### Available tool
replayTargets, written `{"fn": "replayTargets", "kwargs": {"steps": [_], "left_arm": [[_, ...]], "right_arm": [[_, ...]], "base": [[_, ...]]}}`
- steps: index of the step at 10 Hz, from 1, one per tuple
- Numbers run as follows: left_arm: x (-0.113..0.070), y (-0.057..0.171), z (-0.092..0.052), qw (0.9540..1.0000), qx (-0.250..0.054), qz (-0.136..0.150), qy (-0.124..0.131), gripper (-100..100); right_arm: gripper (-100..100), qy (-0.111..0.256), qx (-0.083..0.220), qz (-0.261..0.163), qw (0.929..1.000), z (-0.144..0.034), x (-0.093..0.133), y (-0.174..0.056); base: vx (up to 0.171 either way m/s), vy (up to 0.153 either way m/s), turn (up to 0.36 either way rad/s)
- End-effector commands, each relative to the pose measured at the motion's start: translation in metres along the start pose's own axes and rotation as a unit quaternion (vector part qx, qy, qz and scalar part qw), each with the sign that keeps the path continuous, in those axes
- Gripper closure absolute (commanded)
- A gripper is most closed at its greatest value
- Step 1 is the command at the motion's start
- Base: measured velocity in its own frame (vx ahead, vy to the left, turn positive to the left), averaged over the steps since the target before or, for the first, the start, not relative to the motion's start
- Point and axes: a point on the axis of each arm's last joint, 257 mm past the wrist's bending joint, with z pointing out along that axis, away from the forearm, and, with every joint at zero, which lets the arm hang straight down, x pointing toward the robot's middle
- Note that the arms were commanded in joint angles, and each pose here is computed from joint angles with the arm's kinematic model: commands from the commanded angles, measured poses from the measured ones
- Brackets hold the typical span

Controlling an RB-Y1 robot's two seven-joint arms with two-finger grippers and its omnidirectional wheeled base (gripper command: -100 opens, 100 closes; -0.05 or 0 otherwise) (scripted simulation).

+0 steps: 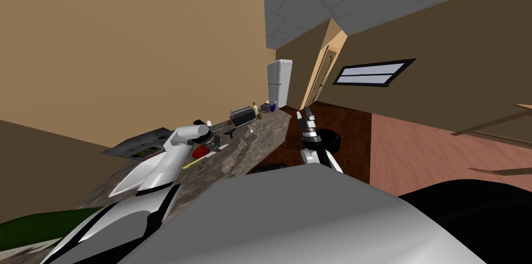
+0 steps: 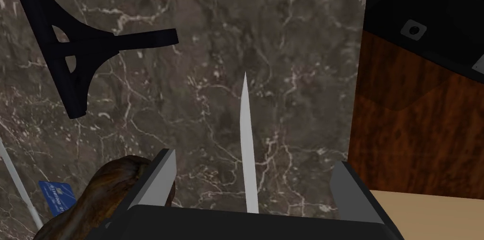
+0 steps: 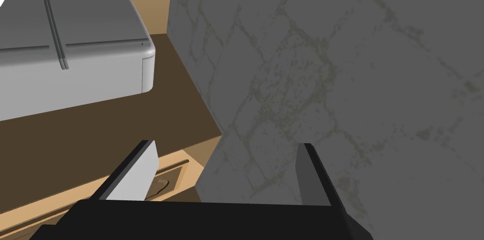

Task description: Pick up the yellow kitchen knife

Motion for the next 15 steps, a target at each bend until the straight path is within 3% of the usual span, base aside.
{"fn": "replayTargets", "kwargs": {"steps": [1,3,6,7,8,9,10,11,12,15], "left_arm": [[-0.011,0.007,0.005,0.9997,-0.015,-0.02,-0.004,-100],[-0.033,0.028,0.018,0.9963,-0.056,-0.063,-0.015,-100],[-0.043,0.043,0.021,0.993,-0.084,-0.079,-0.024,-100],[-0.04,0.039,0.02,0.994,-0.076,-0.076,-0.022,-100],[-0.04,0.04,0.02,0.9937,-0.078,-0.077,-0.022,0],[-0.03,0.04,0.033,0.9939,-0.076,-0.077,-0.023,-100],[-0.025,0.04,0.039,0.994,-0.075,-0.077,-0.024,-100],[-0.029,0.039,0.035,0.9939,-0.077,-0.076,-0.023,-100],[-0.029,0.039,0.036,0.9939,-0.075,-0.077,-0.023,100],[-0.03,0.039,0.036,0.9936,-0.076,-0.08,-0.024,100]], "right_arm": [[0,0.0,0.0,0.0,1.0,0.0,0.0,0.0],[0,0.0,0.0,0.0,1.0,0.0,0.0,0.0],[0,0.0,0.0,0.0,1.0,0.0,0.0,0.0],[0,0.0,0.0,0.0,1.0,0.0,0.0,0.0],[0,0.0,0.0,0.0,1.0,0.0,0.0,0.0],[0,0.0,0.0,0.0,1.0,0.0,0.0,0.0],[0,0.0,0.0,0.0,1.0,0.0,0.0,0.0],[0,0.0,0.0,0.0,1.0,0.0,0.0,0.0],[0,0.0,0.0,0.0,1.0,0.0,0.0,0.0],[0,0.0,0.0,0.0,1.0,0.0,0.0,0.0]], "base": [[0.025,0.063,-0.087],[0.037,0.085,-0.111],[0.022,0.051,-0.033],[0.003,0.007,-0.004],[0.0,0.0,0.0],[-0.021,0.025,0.002],[-0.041,0.051,-0.004],[-0.019,0.024,-0.007],[0.0,0.0,0.0],[0.0,0.0,-0.001]]}}
